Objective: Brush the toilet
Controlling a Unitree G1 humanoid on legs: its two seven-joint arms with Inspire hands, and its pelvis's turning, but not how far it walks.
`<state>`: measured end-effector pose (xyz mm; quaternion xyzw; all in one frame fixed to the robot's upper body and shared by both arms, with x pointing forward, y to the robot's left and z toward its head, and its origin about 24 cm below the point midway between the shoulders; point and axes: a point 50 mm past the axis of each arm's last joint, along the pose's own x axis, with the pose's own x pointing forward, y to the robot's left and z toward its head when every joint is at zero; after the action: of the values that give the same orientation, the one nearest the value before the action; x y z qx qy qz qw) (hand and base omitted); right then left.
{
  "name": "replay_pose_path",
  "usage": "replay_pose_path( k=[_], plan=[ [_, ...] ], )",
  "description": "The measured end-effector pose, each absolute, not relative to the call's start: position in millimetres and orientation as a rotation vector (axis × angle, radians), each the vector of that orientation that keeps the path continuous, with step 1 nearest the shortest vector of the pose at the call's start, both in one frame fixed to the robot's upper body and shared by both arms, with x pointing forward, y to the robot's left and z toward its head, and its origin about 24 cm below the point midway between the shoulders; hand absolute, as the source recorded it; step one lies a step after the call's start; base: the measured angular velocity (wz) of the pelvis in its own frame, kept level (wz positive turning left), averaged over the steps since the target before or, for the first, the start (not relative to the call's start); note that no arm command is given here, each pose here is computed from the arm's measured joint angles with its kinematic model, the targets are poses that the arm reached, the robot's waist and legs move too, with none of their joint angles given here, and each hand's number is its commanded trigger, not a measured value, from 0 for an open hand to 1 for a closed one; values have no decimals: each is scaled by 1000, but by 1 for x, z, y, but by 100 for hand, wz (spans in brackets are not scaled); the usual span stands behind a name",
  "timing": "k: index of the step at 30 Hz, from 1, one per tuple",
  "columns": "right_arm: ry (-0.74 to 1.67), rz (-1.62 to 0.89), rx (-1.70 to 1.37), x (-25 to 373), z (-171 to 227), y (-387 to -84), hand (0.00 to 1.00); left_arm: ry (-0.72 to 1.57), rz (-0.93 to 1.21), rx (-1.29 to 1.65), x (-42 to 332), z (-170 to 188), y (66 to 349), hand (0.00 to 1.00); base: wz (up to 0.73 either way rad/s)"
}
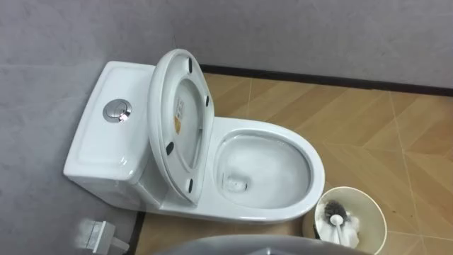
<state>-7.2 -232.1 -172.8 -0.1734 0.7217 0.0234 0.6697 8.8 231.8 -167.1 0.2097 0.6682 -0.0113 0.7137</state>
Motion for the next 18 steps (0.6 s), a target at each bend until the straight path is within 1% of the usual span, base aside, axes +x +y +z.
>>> replay_pose_path(
  k=[10,18],
  plan=[
    [1601,21,-411,-4,-172,-234,0,1466,-20,470,11,-167,232,0,0],
    [1483,-169,-498,10,-168,-245,0,1439,-8,484,16,-166,233,0,0]
  ],
)
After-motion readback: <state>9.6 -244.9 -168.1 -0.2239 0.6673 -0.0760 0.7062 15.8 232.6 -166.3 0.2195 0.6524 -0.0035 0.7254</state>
